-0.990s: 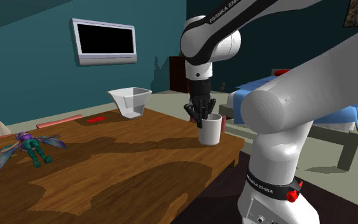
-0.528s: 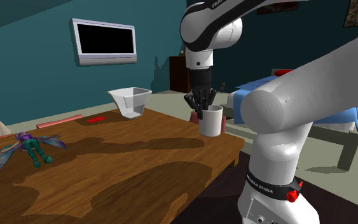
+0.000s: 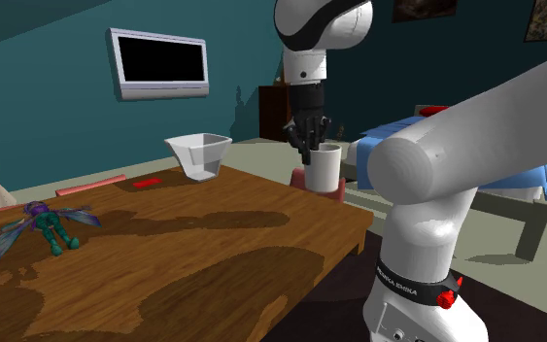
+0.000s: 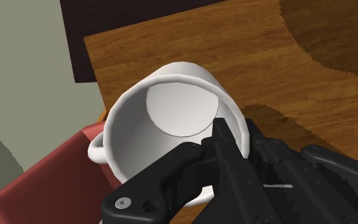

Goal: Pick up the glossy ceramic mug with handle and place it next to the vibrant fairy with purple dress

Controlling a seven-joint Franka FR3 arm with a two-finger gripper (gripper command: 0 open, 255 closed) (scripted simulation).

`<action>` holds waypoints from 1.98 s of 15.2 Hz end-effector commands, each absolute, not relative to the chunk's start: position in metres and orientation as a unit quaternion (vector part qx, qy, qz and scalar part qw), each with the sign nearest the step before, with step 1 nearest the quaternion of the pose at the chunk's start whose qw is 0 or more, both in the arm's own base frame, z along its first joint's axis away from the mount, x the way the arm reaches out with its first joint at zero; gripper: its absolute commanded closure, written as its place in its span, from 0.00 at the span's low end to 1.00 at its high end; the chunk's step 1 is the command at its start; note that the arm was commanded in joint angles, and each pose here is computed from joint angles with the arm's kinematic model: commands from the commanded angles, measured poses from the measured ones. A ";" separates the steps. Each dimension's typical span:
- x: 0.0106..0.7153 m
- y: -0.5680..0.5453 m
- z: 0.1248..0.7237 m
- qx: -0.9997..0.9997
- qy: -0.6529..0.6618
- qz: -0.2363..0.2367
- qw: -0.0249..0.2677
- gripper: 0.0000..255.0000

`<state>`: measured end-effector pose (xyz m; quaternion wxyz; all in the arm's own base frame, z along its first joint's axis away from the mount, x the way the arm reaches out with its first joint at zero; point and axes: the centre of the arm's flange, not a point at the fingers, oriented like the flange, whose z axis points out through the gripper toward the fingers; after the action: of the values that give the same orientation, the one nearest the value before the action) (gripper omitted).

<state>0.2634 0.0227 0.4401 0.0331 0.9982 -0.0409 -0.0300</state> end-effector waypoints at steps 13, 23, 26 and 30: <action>0.263 0.023 0.515 0.998 -0.041 -0.030 0.033 1.00; 0.268 0.102 0.535 0.998 -0.041 -0.030 0.033 1.00; 0.271 0.141 0.535 0.998 -0.041 -0.030 0.033 1.00; 0.275 0.194 0.535 0.998 -0.041 -0.030 0.033 1.00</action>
<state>0.2727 0.1781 0.5366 0.0338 0.9982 -0.0405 -0.0300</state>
